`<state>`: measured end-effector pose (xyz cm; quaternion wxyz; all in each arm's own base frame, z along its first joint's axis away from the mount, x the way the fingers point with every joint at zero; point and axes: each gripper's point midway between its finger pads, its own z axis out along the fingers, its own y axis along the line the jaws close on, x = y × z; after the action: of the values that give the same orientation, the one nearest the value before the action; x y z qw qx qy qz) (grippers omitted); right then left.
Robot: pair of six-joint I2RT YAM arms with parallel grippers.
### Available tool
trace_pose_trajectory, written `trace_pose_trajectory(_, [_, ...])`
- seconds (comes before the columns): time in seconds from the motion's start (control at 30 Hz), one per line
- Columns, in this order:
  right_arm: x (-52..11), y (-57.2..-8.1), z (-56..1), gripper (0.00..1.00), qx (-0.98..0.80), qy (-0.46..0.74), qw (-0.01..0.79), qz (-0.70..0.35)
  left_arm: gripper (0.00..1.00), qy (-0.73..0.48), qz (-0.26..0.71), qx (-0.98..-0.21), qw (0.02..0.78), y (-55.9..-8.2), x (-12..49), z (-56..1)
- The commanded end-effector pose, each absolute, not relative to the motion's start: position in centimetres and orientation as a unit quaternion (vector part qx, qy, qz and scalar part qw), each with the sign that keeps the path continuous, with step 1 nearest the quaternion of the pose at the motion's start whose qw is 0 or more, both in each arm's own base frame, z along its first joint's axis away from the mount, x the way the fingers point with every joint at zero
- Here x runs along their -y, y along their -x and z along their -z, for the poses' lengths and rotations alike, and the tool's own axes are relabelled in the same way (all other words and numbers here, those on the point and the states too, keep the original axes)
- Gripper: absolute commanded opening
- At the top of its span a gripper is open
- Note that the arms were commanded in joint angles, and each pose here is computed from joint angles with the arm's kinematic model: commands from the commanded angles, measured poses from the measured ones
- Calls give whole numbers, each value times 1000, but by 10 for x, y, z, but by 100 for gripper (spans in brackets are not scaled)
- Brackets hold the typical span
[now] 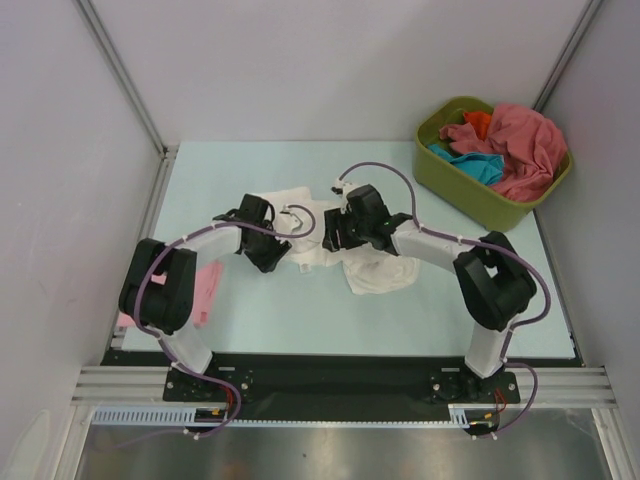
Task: Fold and stack the t-shirts
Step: Flatten the tshirt out
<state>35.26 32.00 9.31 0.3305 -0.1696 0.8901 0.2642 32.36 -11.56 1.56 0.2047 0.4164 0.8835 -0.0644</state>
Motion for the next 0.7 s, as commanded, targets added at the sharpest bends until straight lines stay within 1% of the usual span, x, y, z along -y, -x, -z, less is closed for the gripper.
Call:
trace_pose_trajectory(0.0, [-325,-389,-100,63,-870,201,390,-226,50,-409,43,-879,240,-344,118,-18])
trace_pose_trajectory(0.03, [-322,-390,-93,64,-872,208,390,-211,37,-405,45,-879,246,-347,119,-20])
trace_pose_trajectory(0.1, [-319,-395,-82,64,-874,220,391,-188,27,-400,56,-879,252,-350,124,-24])
trace_pose_trajectory(0.13, [-318,-397,-80,64,-873,222,393,-182,10,-396,68,-879,256,-351,129,-28])
trace_pose_trajectory(0.17, [-316,-400,-78,64,-874,222,396,-174,1,-394,72,-880,257,-352,130,-29])
trace_pose_trajectory(0.23, [-319,-405,-75,62,-872,230,397,-169,0,-390,77,-879,261,-356,133,-33])
trace_pose_trajectory(0.3, [-321,-402,-69,48,-876,238,383,-171,0,-386,78,-881,264,-358,133,-36])
trace_pose_trajectory(0.33, [-324,-402,-67,40,-876,241,380,-173,0,-378,78,-882,269,-362,132,-40])
trace_pose_trajectory(0.37, [-325,-399,-67,22,-877,243,374,-177,0,-376,77,-883,271,-364,131,-43])
trace_pose_trajectory(0.4, [-325,-396,-67,15,-879,245,368,-180,0,-370,78,-885,272,-365,128,-49])
trace_pose_trajectory(0.43, [-328,-395,-77,3,-875,248,371,-186,0,-355,75,-888,283,-374,123,-59])
trace_pose_trajectory(0.47, [-331,-393,-87,0,-872,251,371,-197,0,-347,74,-889,289,-378,120,-67])
trace_pose_trajectory(0.5, [-332,-387,-94,0,-872,259,362,-202,0,-336,72,-892,294,-380,114,-77])
trace_pose_trajectory(0.53, [-337,-383,-115,0,-860,274,374,-215,0,-313,67,-893,317,-395,103,-97])
trace_pose_trajectory(0.6, [-353,-372,-152,0,-837,303,383,-246,0,-286,62,-897,331,-403,88,-119])
trace_pose_trajectory(0.63, [-364,-363,-173,0,-821,323,393,-258,0,-261,52,-893,363,-415,73,-150])
trace_pose_trajectory(0.67, [-374,-354,-209,0,-802,338,406,-278,0,-249,46,-891,377,-418,64,-166])
